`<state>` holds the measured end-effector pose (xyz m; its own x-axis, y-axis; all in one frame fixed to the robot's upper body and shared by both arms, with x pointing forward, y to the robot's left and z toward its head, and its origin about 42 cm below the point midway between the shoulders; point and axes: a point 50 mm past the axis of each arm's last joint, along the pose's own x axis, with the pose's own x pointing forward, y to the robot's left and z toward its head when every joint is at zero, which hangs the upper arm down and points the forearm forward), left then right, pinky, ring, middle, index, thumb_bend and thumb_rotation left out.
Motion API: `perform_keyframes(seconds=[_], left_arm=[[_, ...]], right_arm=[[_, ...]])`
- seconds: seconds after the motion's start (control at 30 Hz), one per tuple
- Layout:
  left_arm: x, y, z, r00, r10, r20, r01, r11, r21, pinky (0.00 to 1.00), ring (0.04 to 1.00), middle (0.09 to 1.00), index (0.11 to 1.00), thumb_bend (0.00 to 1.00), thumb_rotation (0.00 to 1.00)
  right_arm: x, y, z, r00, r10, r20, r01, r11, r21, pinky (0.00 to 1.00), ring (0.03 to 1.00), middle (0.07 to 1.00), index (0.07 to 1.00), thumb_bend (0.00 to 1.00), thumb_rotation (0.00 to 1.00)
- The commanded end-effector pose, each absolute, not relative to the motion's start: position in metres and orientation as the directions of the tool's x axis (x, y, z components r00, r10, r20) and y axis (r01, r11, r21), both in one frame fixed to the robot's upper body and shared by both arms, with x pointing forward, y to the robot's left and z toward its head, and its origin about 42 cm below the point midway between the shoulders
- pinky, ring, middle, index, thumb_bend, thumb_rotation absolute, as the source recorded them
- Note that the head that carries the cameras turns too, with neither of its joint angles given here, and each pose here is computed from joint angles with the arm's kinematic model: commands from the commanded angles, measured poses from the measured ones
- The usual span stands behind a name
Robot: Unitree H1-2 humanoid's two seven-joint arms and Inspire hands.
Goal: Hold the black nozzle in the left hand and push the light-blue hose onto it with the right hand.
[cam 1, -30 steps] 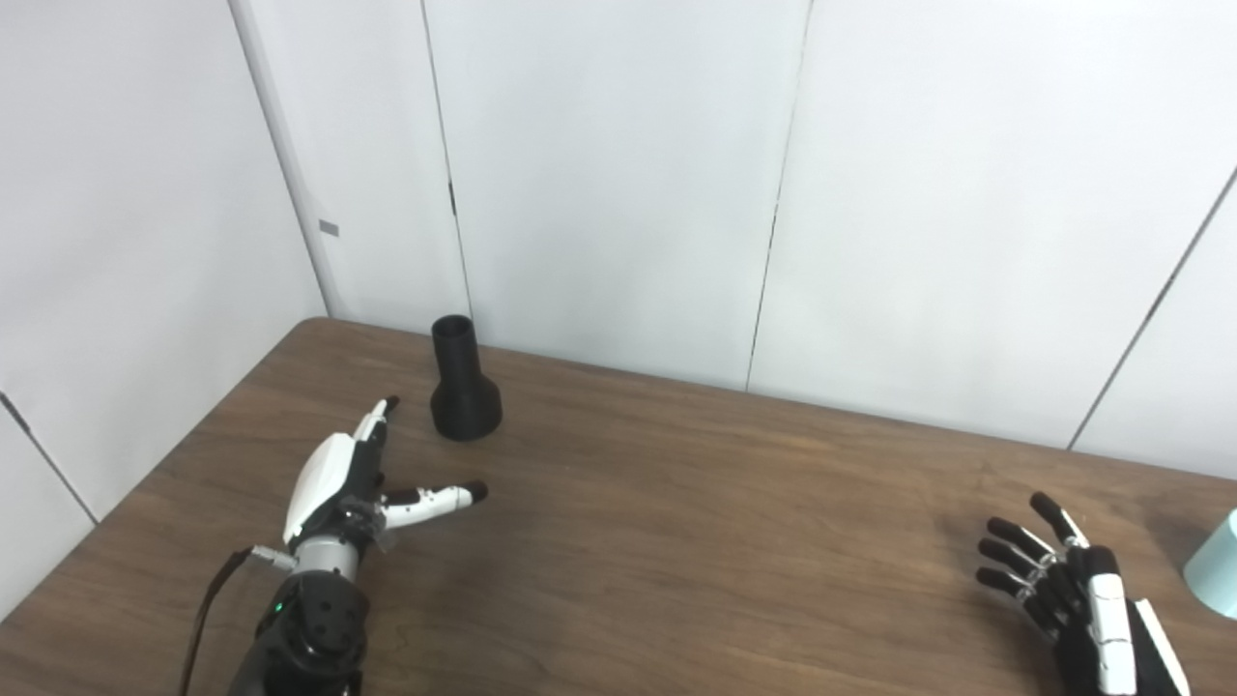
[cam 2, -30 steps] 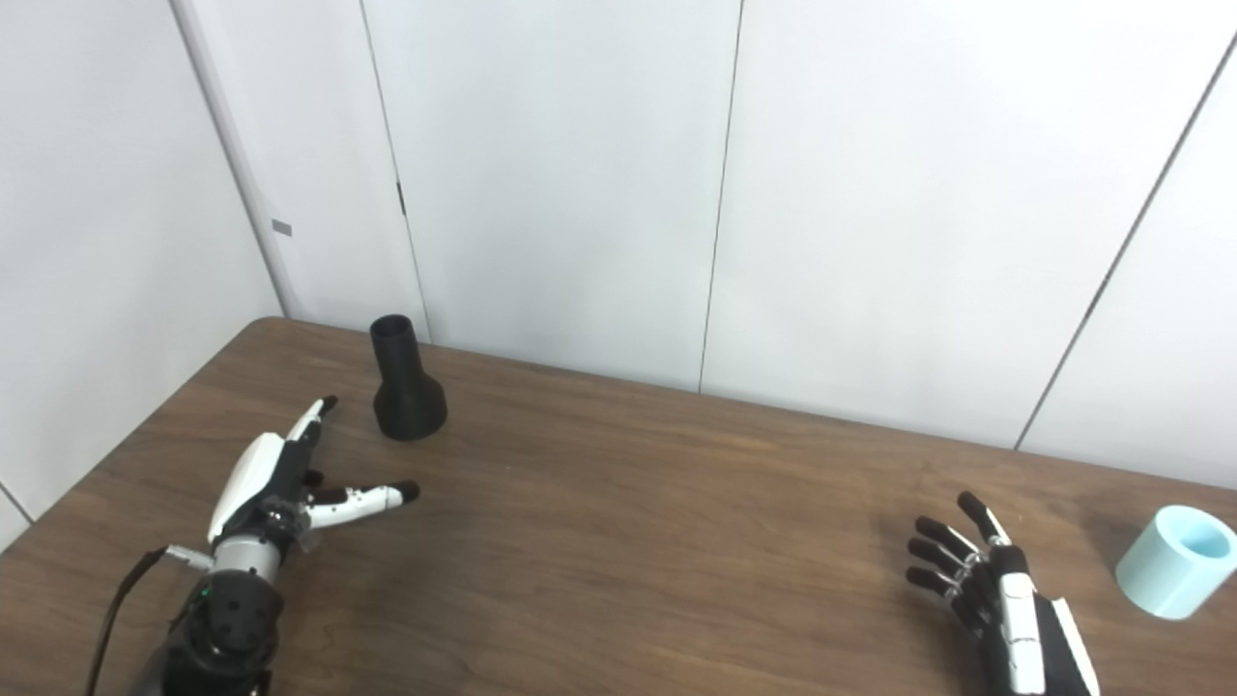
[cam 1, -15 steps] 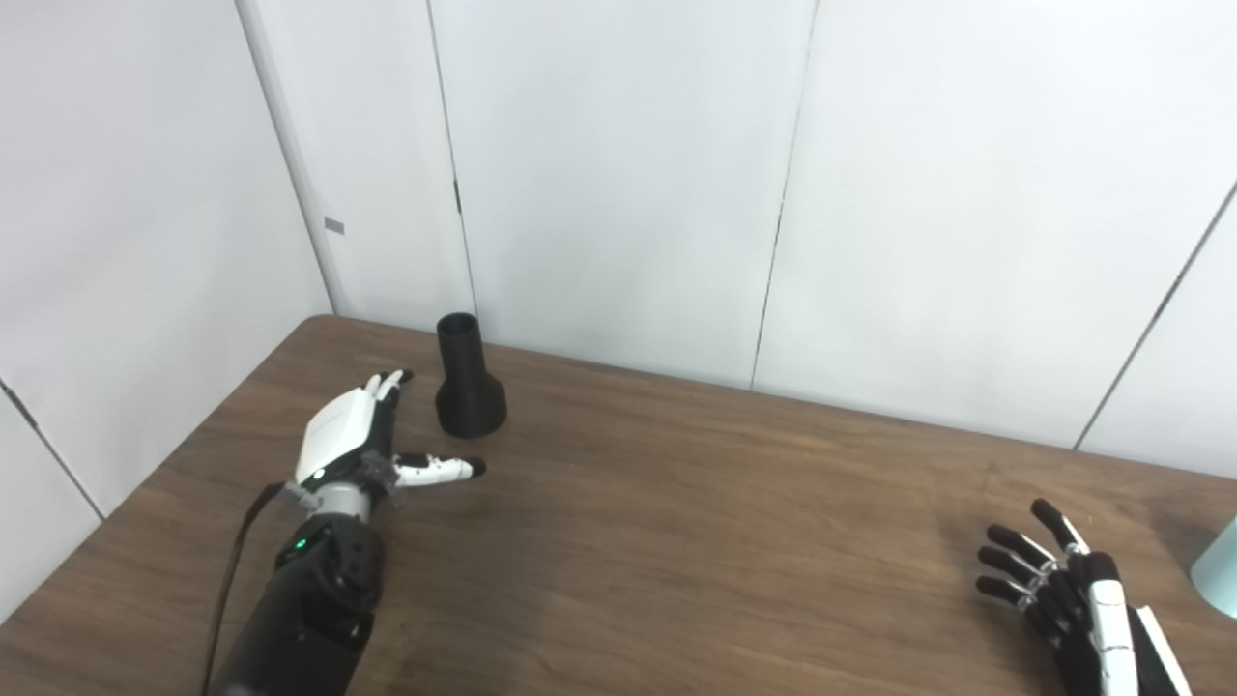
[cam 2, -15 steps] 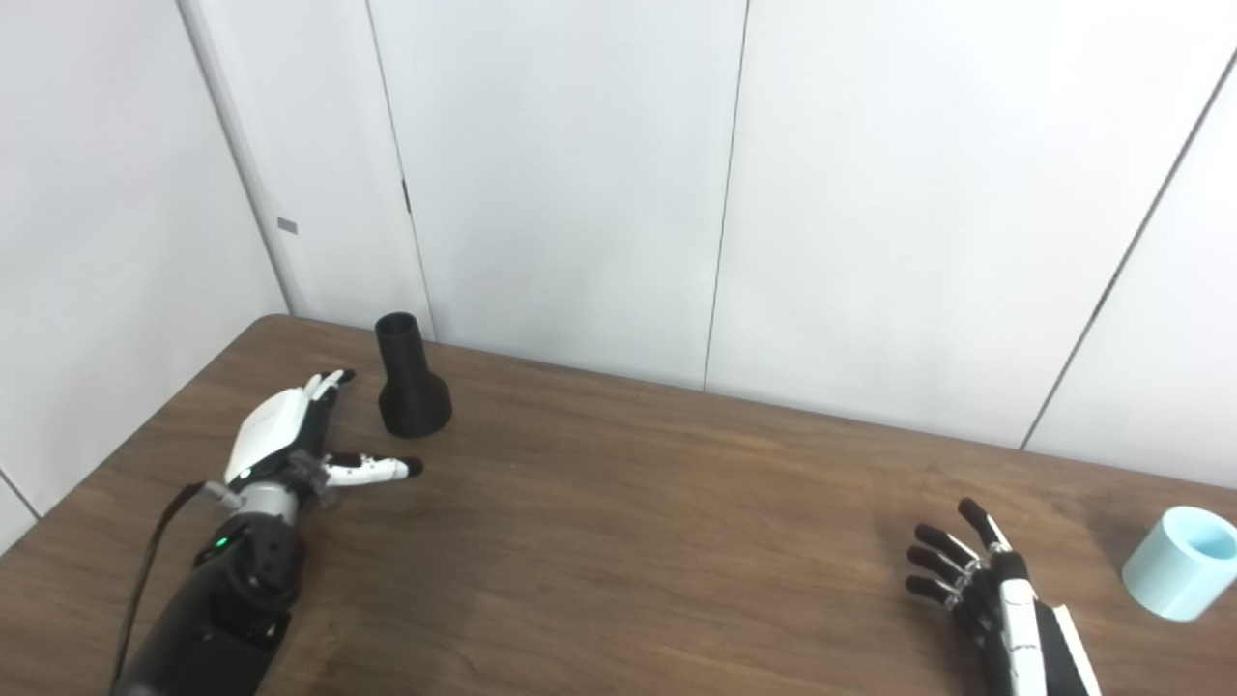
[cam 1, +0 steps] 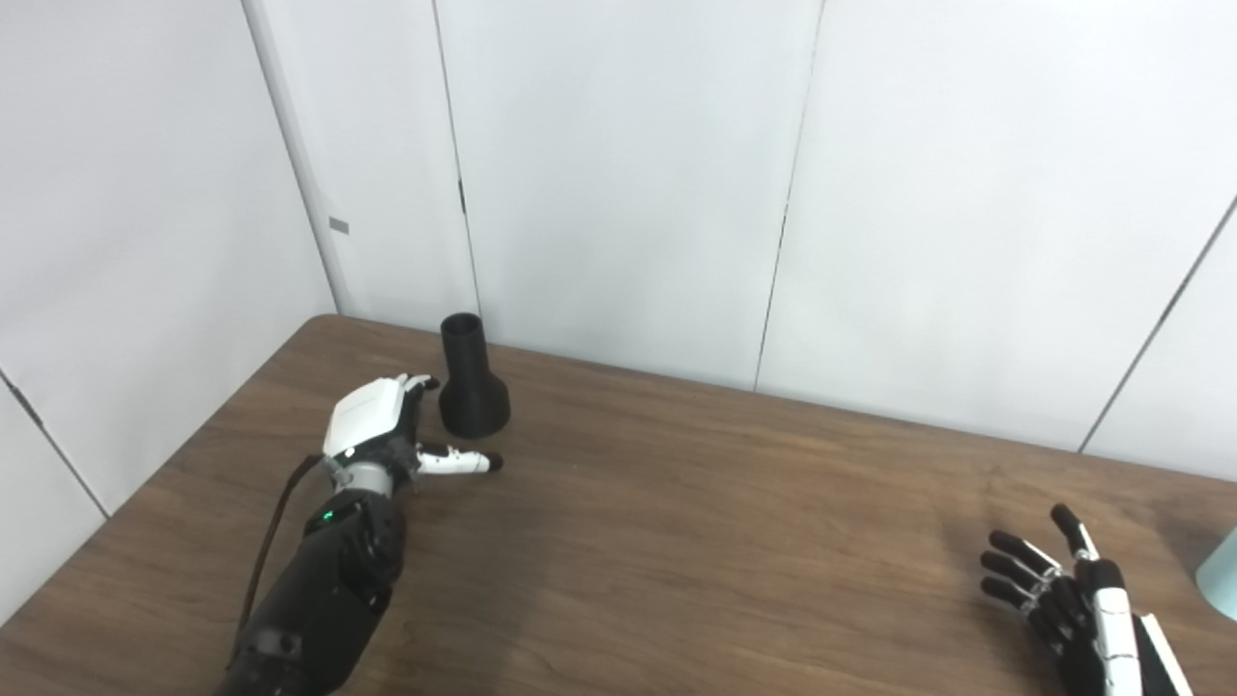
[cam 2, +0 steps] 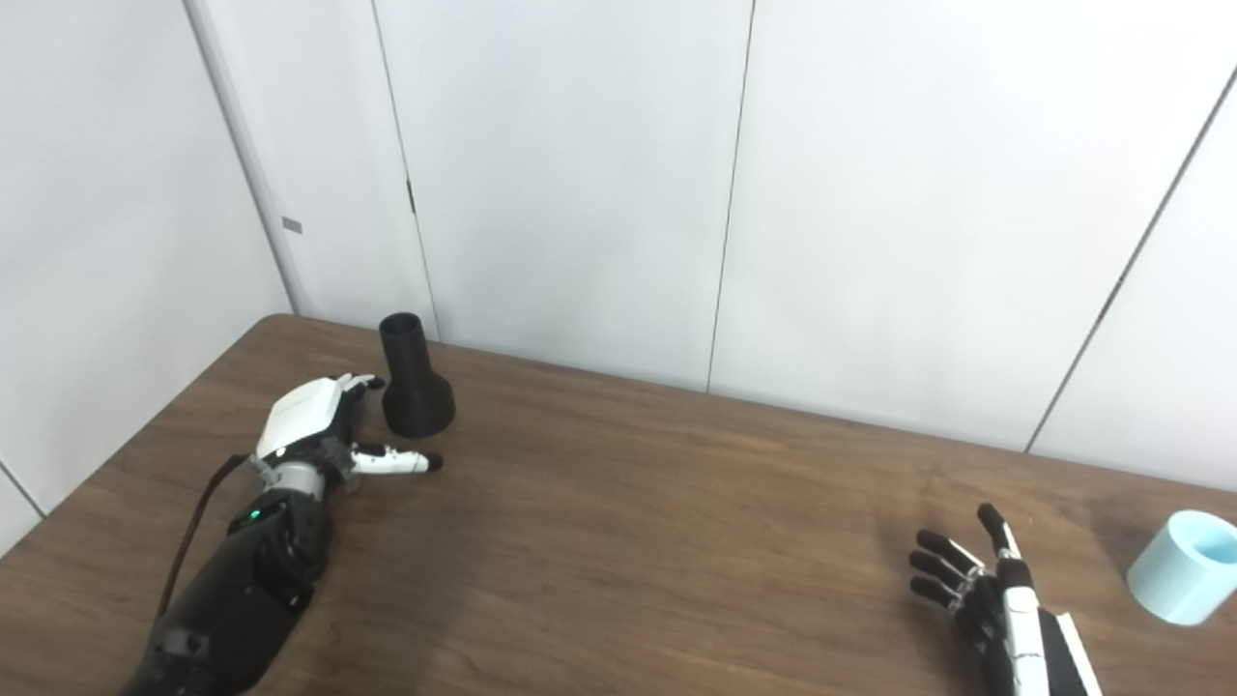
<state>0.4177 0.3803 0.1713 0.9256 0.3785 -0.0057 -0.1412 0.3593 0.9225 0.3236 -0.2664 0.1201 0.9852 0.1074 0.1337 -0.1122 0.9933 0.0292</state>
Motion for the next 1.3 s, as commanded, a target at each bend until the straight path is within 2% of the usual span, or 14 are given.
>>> perform_keyframes(seconds=[0.0, 0.27, 0.73, 0.93, 1.07, 1.1, 1.13, 1.17, 1.27], left_arm=[[0.434, 0.385, 0.199, 0.925, 0.372, 0.083, -0.213, 0.324, 0.922, 1.0, 1.0, 0.933, 0.856, 1.0, 0.35], [0.454, 0.382, 0.202, 0.919, 0.393, 0.04, -0.194, 0.36, 0.913, 1.0, 1.0, 0.913, 0.864, 1.0, 0.36], [0.47, 0.386, 0.195, 0.911, 0.412, 0.011, -0.177, 0.368, 0.913, 1.0, 0.985, 0.879, 0.811, 1.0, 0.32], [0.472, 0.387, 0.192, 0.912, 0.408, 0.028, -0.182, 0.342, 0.922, 1.0, 0.958, 0.847, 0.753, 0.97, 0.25], [0.473, 0.39, 0.193, 0.914, 0.403, 0.046, -0.186, 0.317, 0.93, 1.0, 0.947, 0.815, 0.643, 0.94, 0.19], [0.473, 0.39, 0.193, 0.915, 0.4, 0.048, -0.189, 0.319, 0.929, 1.0, 0.945, 0.805, 0.605, 0.92, 0.17], [0.473, 0.39, 0.193, 0.916, 0.397, 0.053, -0.194, 0.324, 0.926, 1.0, 0.945, 0.796, 0.547, 0.73, 0.12], [0.472, 0.389, 0.194, 0.918, 0.393, 0.058, -0.199, 0.327, 0.924, 1.0, 0.938, 0.783, 0.503, 0.59, 0.08], [0.472, 0.388, 0.194, 0.921, 0.384, 0.069, -0.203, 0.32, 0.925, 1.0, 0.925, 0.765, 0.484, 0.53, 0.05]], right_arm=[[0.318, -0.262, 0.115, 0.984, 0.113, 0.135, -0.121, 0.991, 0.057, 0.78, 0.794, 0.798, 1.0, 0.39, 1.0], [0.317, -0.259, 0.115, 0.984, 0.12, 0.131, -0.13, 0.989, 0.065, 0.8, 0.788, 0.792, 1.0, 0.41, 1.0], [0.316, -0.257, 0.116, 0.983, 0.13, 0.127, -0.137, 0.99, 0.044, 0.77, 0.782, 0.794, 0.999, 0.41, 1.0], [0.315, -0.257, 0.116, 0.982, 0.132, 0.132, -0.138, 0.99, 0.035, 0.77, 0.782, 0.792, 0.993, 0.41, 1.0], [0.315, -0.256, 0.115, 0.983, 0.132, 0.128, -0.138, 0.99, 0.038, 0.77, 0.782, 0.789, 0.986, 0.42, 1.0], [0.315, -0.256, 0.115, 0.983, 0.133, 0.129, -0.139, 0.99, 0.035, 0.76, 0.78, 0.789, 0.985, 0.42, 1.0], [0.315, -0.256, 0.116, 0.982, 0.134, 0.13, -0.139, 0.99, 0.033, 0.75, 0.781, 0.791, 0.985, 0.42, 1.0], [0.315, -0.256, 0.116, 0.982, 0.135, 0.131, -0.14, 0.99, 0.034, 0.75, 0.783, 0.793, 0.987, 0.42, 1.0], [0.315, -0.256, 0.116, 0.982, 0.134, 0.131, -0.14, 0.99, 0.037, 0.76, 0.783, 0.793, 0.987, 0.42, 1.0]])
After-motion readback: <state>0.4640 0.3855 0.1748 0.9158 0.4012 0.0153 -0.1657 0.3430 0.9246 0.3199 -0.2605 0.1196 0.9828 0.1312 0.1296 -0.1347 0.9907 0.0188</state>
